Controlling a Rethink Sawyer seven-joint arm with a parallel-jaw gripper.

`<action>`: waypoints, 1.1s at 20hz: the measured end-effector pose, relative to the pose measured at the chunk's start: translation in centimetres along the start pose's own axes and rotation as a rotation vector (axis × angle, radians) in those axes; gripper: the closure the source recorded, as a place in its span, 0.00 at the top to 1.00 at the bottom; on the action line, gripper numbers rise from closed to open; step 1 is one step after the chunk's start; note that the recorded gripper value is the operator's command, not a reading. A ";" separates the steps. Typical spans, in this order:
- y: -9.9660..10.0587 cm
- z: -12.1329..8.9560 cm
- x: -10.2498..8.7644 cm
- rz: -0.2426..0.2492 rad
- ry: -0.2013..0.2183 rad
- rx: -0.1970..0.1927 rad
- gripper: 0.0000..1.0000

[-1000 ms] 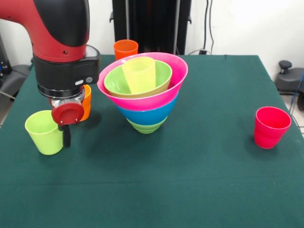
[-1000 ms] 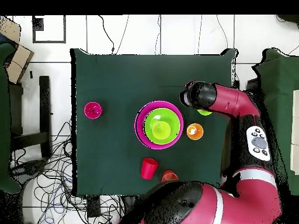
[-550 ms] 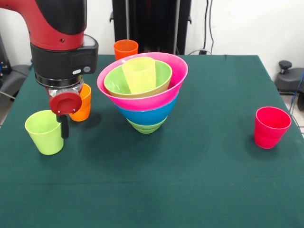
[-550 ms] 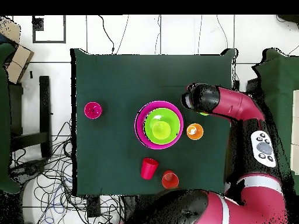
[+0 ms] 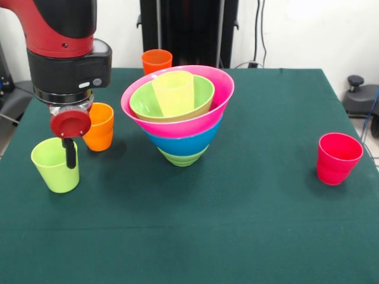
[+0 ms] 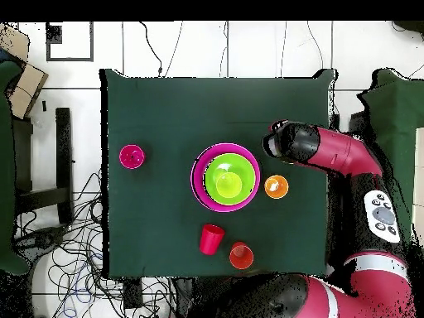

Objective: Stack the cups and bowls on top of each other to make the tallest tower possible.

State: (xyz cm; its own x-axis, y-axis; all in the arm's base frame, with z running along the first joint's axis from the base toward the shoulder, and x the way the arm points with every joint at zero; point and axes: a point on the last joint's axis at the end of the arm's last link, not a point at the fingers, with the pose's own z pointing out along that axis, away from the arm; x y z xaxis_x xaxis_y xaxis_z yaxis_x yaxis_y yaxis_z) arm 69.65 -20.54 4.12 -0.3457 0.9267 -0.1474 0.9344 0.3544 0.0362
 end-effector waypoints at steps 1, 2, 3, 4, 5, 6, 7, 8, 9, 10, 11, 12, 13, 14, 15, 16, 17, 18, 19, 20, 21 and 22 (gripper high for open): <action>-0.1 0.1 -0.1 -0.001 -0.001 0.000 1.00; -0.3 0.2 -0.1 -0.002 -0.003 0.000 1.00; -0.6 0.3 -0.3 -0.003 -0.006 0.001 1.00; -0.8 0.5 -0.4 -0.005 -0.010 0.001 1.00; -1.0 0.6 -0.5 -0.008 -0.013 0.001 1.00; -1.1 0.7 -0.5 -0.010 -0.017 -0.001 1.00; -1.2 0.8 -0.6 -0.012 -0.021 -0.002 1.00; -1.4 0.9 -0.7 -0.015 -0.026 -0.005 1.00; -1.4 1.0 -0.7 -0.019 -0.031 -0.009 1.00; -1.4 1.2 -0.7 -0.022 -0.035 -0.012 1.00; -1.5 1.3 -0.7 -0.025 -0.039 -0.015 1.00; -1.5 1.4 -0.6 -0.029 -0.043 -0.018 1.00; -1.5 1.4 -0.6 -0.031 -0.045 -0.021 1.00; -1.4 1.5 -0.5 -0.034 -0.046 -0.024 1.00; -1.4 1.5 -0.5 -0.036 -0.048 -0.027 1.00; -1.3 1.6 -0.4 -0.038 -0.049 -0.030 1.00; -1.2 1.6 -0.3 -0.040 -0.050 -0.034 1.00; -1.2 1.6 -0.2 -0.041 -0.049 -0.035 1.00; -1.1 1.6 -0.2 -0.041 -0.048 -0.036 1.00; -1.1 1.6 -0.2 -0.042 -0.047 -0.037 1.00; -1.0 1.7 -0.1 -0.042 -0.047 -0.038 1.00; -1.0 1.7 0.0 -0.043 -0.045 -0.039 1.00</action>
State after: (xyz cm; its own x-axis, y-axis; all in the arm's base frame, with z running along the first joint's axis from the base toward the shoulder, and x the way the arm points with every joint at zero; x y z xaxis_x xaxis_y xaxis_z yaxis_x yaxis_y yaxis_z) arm 68.91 -21.12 2.43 -0.3800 0.9044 -0.1941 0.9145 0.3988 0.0676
